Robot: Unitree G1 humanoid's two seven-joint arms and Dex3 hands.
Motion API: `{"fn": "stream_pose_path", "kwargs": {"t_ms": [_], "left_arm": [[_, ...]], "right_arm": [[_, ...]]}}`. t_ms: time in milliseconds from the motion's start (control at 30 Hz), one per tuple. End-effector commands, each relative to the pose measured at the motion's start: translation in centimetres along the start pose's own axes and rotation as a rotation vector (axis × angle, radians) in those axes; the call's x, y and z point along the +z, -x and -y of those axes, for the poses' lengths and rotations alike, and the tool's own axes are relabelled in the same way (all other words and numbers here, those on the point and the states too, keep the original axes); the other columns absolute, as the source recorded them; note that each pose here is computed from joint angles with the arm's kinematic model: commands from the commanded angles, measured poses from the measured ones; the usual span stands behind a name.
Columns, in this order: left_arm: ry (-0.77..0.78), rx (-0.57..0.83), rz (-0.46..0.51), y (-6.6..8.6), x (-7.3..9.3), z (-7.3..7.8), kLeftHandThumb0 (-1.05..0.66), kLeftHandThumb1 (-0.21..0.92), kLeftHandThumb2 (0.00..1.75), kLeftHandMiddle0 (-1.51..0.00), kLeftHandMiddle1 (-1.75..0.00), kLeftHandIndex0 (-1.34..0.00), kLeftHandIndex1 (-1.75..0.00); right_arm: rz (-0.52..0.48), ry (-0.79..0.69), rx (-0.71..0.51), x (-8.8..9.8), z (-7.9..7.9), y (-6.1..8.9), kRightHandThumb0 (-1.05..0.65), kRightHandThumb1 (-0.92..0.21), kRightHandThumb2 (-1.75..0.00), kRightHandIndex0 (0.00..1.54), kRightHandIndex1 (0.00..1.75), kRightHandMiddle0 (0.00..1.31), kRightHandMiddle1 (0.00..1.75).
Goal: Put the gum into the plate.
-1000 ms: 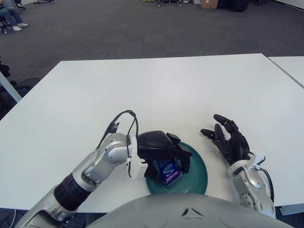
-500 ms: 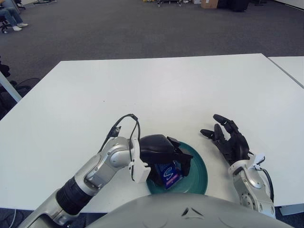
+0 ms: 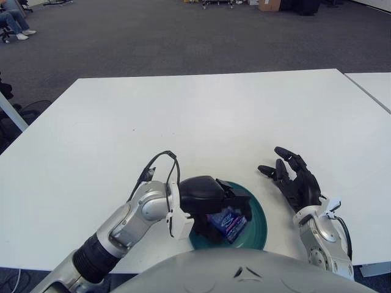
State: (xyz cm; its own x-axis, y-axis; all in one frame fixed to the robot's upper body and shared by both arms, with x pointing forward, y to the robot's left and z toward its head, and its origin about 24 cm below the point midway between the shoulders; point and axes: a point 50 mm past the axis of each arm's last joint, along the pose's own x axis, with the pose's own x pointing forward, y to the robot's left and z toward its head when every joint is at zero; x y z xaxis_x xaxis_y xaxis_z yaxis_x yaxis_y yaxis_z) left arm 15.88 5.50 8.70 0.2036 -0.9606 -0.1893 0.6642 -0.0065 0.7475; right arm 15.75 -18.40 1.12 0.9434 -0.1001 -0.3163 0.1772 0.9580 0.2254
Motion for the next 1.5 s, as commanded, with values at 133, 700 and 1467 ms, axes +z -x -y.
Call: {"fn": "stream_pose_path", "kwargs": {"t_ms": [133,700,1467], "left_arm": [[0.016,0.015,-0.017,0.4,-0.3,-0.3,-0.83,0.92,0.40,-0.35,-0.17,-0.02,-0.94],[0.173,0.094,-0.096,3.8,-2.9,-4.3,-1.05,0.92,0.54,0.00,0.00,0.00,-0.01],[0.917,1.384,-0.264,8.5,-4.4,0.0,-1.05,0.92,0.73,0.00,0.00,0.00,0.00]], "right_arm": [[-0.173,-0.029,-0.008,-3.1,0.2,0.9,-0.56,-0.92,-0.57,0.52,0.69,0.10,0.91],[-0.157,-0.069,0.037,-2.8,-0.2,1.1,-0.58,-0.92,-0.65,0.44,0.55,0.09,0.89],[-0.169,-0.051,0.034,-3.0,0.2,1.1,-0.65,-0.92,-0.58,0.48,0.63,0.14,0.91]]}}
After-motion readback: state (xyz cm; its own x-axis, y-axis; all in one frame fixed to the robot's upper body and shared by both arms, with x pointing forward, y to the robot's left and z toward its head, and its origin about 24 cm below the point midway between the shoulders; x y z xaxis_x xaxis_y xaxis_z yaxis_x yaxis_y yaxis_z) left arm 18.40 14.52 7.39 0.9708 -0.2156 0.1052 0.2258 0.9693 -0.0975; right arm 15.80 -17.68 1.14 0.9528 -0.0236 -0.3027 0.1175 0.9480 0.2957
